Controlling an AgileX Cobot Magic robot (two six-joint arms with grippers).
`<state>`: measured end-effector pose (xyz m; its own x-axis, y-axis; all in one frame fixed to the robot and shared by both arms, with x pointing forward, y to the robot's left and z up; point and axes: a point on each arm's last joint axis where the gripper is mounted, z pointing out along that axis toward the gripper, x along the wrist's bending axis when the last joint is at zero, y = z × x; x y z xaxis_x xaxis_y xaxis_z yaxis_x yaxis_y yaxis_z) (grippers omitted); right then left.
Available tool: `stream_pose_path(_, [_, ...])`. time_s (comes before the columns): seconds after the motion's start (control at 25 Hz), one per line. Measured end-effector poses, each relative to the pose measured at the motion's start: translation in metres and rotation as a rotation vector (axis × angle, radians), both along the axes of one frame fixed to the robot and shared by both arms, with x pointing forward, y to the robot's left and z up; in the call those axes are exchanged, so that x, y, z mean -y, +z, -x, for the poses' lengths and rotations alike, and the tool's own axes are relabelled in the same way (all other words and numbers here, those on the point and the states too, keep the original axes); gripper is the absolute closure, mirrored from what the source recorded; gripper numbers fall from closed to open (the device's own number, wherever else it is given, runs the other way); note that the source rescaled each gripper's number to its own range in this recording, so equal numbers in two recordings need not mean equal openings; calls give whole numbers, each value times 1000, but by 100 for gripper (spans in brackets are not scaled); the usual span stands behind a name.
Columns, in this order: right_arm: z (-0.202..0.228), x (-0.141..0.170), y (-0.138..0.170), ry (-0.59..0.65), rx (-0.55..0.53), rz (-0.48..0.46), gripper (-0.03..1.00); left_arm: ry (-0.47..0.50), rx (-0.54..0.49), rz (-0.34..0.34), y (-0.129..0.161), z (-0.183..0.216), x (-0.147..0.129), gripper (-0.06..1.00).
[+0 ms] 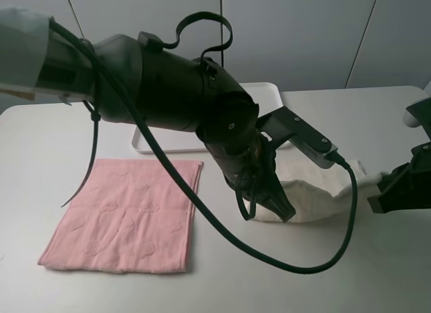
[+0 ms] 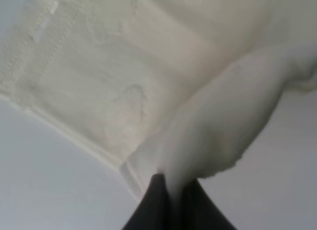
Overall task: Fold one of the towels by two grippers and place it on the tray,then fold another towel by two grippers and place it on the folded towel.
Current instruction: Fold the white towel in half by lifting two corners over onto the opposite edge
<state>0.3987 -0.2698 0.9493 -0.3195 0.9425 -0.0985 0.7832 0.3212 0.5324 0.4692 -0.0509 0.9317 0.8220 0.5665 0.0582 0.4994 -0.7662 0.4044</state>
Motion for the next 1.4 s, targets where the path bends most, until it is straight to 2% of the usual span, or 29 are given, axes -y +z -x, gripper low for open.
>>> stream_pose_path(0.24, [-4,0,2,-48,46,-26,96,61,-3,40,1,-11,-5,94])
stream_pose_path(0.4, [-10,-1,-5,-81,25,-45,96,116,-9,54,1,-22,-12,94])
stream_pose_path(0.56, [-19,-3,-17,-106,10,-65,96,122,-5,54,1,-25,-14,94])
stream_pose_path(0.68, [-27,-5,-22,-121,41,-91,96,121,4,60,2,-27,-14,94])
stream_pose_path(0.84, [-35,-7,-23,-118,98,-113,96,167,9,77,2,-38,-21,94])
stream_pose_path(0.92, [-37,-7,-23,-114,115,-117,96,192,12,83,3,-45,-27,92])
stream_pose_path(1.04, [-40,-8,-23,-95,148,-115,94,221,20,95,3,-55,-34,82])
stream_pose_path(1.12, [-43,-9,-21,-71,184,-106,84,231,28,107,4,-60,-37,68])
stream_pose_path(1.2, [-45,-9,-21,-53,201,-89,60,232,38,116,5,-61,-37,51])
stream_pose_path(1.28, [-46,-8,-20,-70,222,-92,29,247,45,125,5,-63,-37,22])
stream_pose_path(1.32, [-47,-7,-19,-96,228,-101,13,253,48,126,5,-63,-37,10])
stream_pose_path(1.36, [-48,-6,-19,-131,233,-113,4,260,49,130,5,-63,-37,1])
stream_pose_path(1.4, [-48,-5,-18,-172,233,-129,1,262,51,130,5,-63,-37,-2])
